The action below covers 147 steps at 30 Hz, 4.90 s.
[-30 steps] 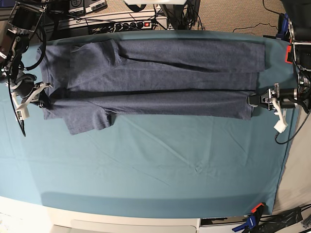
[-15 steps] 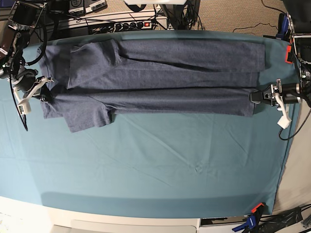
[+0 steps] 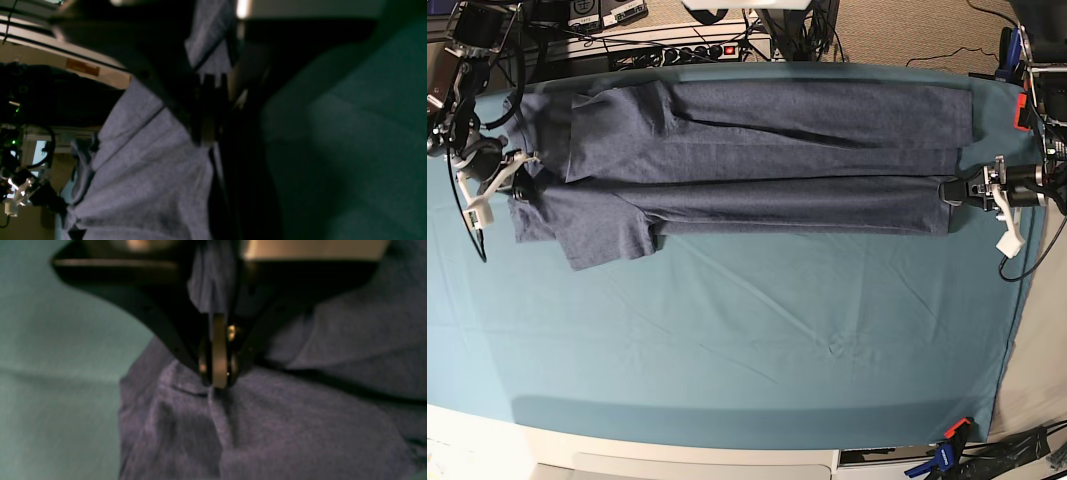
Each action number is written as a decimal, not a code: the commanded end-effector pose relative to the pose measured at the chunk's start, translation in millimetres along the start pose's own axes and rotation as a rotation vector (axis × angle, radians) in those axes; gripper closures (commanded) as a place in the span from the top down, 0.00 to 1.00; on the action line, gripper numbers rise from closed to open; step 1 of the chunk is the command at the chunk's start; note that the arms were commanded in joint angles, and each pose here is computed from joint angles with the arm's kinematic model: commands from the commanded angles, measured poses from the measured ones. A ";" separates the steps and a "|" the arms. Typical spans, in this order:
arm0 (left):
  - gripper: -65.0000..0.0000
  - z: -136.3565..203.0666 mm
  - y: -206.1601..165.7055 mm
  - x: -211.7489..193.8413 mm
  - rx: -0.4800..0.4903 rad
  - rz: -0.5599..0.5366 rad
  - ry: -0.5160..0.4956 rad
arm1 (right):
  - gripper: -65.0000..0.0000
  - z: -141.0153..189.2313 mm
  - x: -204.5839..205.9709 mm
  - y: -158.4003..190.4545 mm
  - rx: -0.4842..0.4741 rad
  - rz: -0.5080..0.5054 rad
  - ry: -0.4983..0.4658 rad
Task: Fold the T-shirt properly
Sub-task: 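Lower the folded hem onto the shirt and open both grippers, then raise the left gripper away and move the right gripper to the strip's end, then grasp the end of the folded strip with the right gripper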
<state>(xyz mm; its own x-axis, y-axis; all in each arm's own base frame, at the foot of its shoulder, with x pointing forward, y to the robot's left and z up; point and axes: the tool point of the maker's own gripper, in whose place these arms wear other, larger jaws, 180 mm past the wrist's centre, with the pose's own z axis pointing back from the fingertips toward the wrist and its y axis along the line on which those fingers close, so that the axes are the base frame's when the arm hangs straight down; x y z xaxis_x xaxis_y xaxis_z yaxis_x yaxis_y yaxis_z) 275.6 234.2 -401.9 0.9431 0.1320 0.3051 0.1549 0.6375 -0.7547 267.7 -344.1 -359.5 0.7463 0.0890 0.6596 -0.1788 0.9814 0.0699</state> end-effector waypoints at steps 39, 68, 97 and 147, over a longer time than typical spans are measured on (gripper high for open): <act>0.38 14.4 -8.6 18.1 0.013 -0.077 -0.011 | 0.37 9.3 3.5 -10.3 -0.031 0.027 0.016; 0.33 32.4 -132.7 46.3 -0.007 -0.657 -0.088 | 0.37 64.1 108.3 -60.9 -0.140 -0.125 -0.424; 0.33 82.3 -110.1 81.4 0.177 -0.650 -0.257 | 0.40 -68.7 126.7 -19.5 0.205 -0.491 -0.277; 0.33 80.8 -107.4 77.0 0.176 -0.640 -0.251 | 0.00 -72.7 108.1 32.0 0.229 -0.348 -0.094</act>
<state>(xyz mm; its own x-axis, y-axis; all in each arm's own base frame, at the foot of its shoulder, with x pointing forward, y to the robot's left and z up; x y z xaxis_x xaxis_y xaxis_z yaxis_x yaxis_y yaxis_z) 300.8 233.6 -268.8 0.6278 -0.1571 0.7624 0.5700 0.7598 -0.3128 377.3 -281.7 -361.3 0.7673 -0.2681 0.5826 -0.0523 0.8792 0.4735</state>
